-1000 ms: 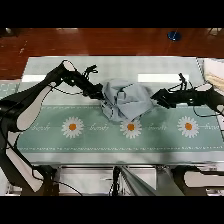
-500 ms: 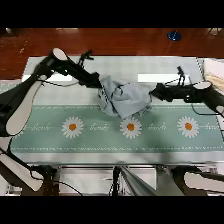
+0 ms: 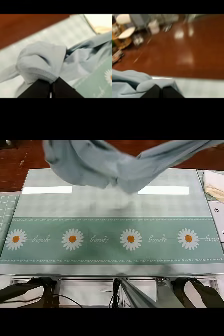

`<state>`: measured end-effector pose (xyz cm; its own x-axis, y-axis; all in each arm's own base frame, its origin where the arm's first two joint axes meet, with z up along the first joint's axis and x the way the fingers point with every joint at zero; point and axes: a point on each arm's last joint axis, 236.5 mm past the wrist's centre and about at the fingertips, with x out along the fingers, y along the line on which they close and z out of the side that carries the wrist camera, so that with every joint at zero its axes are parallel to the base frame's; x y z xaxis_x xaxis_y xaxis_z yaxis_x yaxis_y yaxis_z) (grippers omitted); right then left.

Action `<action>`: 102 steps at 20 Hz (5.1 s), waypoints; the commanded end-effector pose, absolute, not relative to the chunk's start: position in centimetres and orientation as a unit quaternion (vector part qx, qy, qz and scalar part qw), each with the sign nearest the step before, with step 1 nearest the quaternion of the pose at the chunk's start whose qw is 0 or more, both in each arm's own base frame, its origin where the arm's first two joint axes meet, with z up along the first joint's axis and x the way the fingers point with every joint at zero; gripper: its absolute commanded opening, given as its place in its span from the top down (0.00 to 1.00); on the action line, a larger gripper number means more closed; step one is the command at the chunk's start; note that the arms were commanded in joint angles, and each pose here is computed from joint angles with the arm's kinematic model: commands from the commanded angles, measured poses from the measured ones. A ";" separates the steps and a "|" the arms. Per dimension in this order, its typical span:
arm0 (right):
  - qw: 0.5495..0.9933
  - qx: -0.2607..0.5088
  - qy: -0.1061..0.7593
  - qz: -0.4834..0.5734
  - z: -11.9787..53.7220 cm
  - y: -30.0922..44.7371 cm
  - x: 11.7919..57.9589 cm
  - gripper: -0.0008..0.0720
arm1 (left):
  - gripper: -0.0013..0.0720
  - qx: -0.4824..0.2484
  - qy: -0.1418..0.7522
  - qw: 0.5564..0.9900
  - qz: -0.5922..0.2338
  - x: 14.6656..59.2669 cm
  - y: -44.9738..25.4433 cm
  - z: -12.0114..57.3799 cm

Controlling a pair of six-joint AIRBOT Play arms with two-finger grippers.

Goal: Fold the shirts.

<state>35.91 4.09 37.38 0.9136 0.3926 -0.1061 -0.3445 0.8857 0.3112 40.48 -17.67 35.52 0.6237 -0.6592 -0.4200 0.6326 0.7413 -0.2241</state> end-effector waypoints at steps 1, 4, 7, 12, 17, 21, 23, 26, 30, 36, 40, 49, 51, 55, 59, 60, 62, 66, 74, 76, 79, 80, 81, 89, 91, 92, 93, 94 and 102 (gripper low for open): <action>0.994 0.035 -0.014 0.103 46.8 2.2 29.3 0.95 | 0.96 0.041 0.136 0.947 -0.288 33.3 -13.6 43.8; 0.999 0.010 -0.018 0.033 49.0 0.1 27.1 0.95 | 0.96 0.062 0.082 0.964 -0.244 28.2 -11.4 47.5; 0.999 0.016 0.025 0.021 47.7 0.0 26.0 0.95 | 0.96 0.054 0.060 0.969 -0.235 23.7 -10.8 49.1; 0.991 0.008 0.129 0.043 44.0 1.9 23.2 0.95 | 0.96 0.027 0.141 0.960 -0.240 18.8 -10.6 45.8; 0.975 0.021 0.217 0.040 40.5 2.0 21.5 0.95 | 0.96 -0.013 0.254 0.939 -0.232 16.4 -10.3 40.9; 0.932 0.055 0.356 0.040 34.0 0.1 23.7 0.95 | 0.96 -0.031 0.351 0.908 -0.228 18.2 -10.5 34.3; 0.903 0.085 0.416 0.059 30.3 0.2 26.1 0.95 | 0.96 -0.056 0.382 0.890 -0.244 19.8 -11.7 30.9; 0.850 0.091 0.505 0.122 24.1 3.3 29.8 0.95 | 0.96 -0.099 0.385 0.876 -0.273 23.9 -14.2 26.2; 0.851 -0.001 0.518 0.090 17.8 4.1 38.1 0.95 | 0.96 -0.105 0.416 0.875 -0.224 29.1 -12.9 17.1; 0.856 -0.039 0.512 0.068 9.6 4.4 47.3 0.95 | 0.95 -0.055 0.443 0.890 -0.098 36.0 -6.4 7.5; 0.868 -0.020 0.491 0.070 6.1 5.2 51.4 0.95 | 0.95 -0.070 0.385 0.918 -0.063 41.6 -4.6 6.5; 0.859 0.043 0.502 0.090 0.4 7.7 53.9 0.95 | 0.95 -0.098 0.441 0.891 -0.045 44.3 -4.8 -2.2; 0.841 0.052 0.529 0.096 -1.5 8.2 53.2 0.95 | 0.95 -0.111 0.474 0.872 -0.047 43.5 -5.3 -4.5; 0.804 0.071 0.580 0.107 -4.6 9.2 51.3 0.95 | 0.95 -0.117 0.520 0.844 -0.048 42.2 -5.7 -7.5; 0.789 0.069 0.601 0.110 -5.3 9.3 50.3 0.95 | 0.95 -0.117 0.522 0.844 -0.047 42.2 -5.6 -7.8; 0.788 0.069 0.601 0.110 -5.3 9.2 50.2 0.95 | 0.95 -0.117 0.520 0.845 -0.046 42.3 -5.6 -7.8; 0.788 0.071 0.602 0.111 -5.3 9.3 50.2 0.95 | 0.83 -0.117 0.518 0.846 -0.047 42.5 -5.5 -7.4; 0.775 0.064 0.618 0.118 -5.5 9.4 49.2 0.95 | 0.51 -0.080 0.534 0.840 -0.053 41.7 -3.8 -3.2; 0.765 0.035 0.630 0.133 -5.8 9.0 48.3 0.95 | 0.51 -0.101 0.595 0.796 -0.041 27.3 -2.2 -1.2; 0.763 0.029 0.631 0.138 -5.8 9.0 48.2 0.95 | 0.21 -0.164 0.602 0.779 -0.069 24.3 -5.3 -2.9; 0.759 0.025 0.635 0.142 -5.9 9.0 47.9 0.95 | 0.13 -0.263 0.598 0.751 -0.092 23.2 -8.9 -4.5; 0.757 0.024 0.637 0.144 -5.9 9.0 47.7 0.95 | 0.13 -0.292 0.589 0.748 -0.093 23.8 -9.6 -4.6; 0.754 0.020 0.639 0.147 -5.9 9.0 47.5 0.95 | 0.13 -0.318 0.582 0.743 -0.092 24.4 -10.1 -4.6; 0.746 0.008 0.647 0.159 -6.0 9.0 46.9 0.95 | 0.13 -0.382 0.627 0.675 -0.077 25.0 -11.7 -9.1; 0.745 0.005 0.647 0.162 -6.0 9.0 46.9 0.95 | 0.13 -0.394 0.608 0.687 -0.060 26.3 -11.2 -9.4; 0.745 0.005 0.647 0.163 -6.0 9.0 46.9 0.95 | 0.14 -0.392 0.599 0.696 -0.052 26.9 -10.8 -9.6; 0.745 0.005 0.647 0.163 -6.0 9.0 46.8 0.95 | 0.14 -0.389 0.594 0.702 -0.047 27.3 -10.7 -9.9; 0.744 0.005 0.648 0.163 -6.0 9.0 46.8 0.95 | 0.14 -0.386 0.596 0.703 -0.044 27.4 -10.9 -10.3; 0.741 -0.004 0.649 0.171 -4.6 9.0 46.0 0.95 | 0.95 -0.368 0.631 0.678 -0.081 26.8 -14.0 -12.0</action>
<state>46.36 9.00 -5.49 0.0978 0.2477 -0.9639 -0.2436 0.9450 0.2181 26.27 -13.81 -12.03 0.1871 -0.5743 -0.7970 -0.3984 0.6972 -0.5959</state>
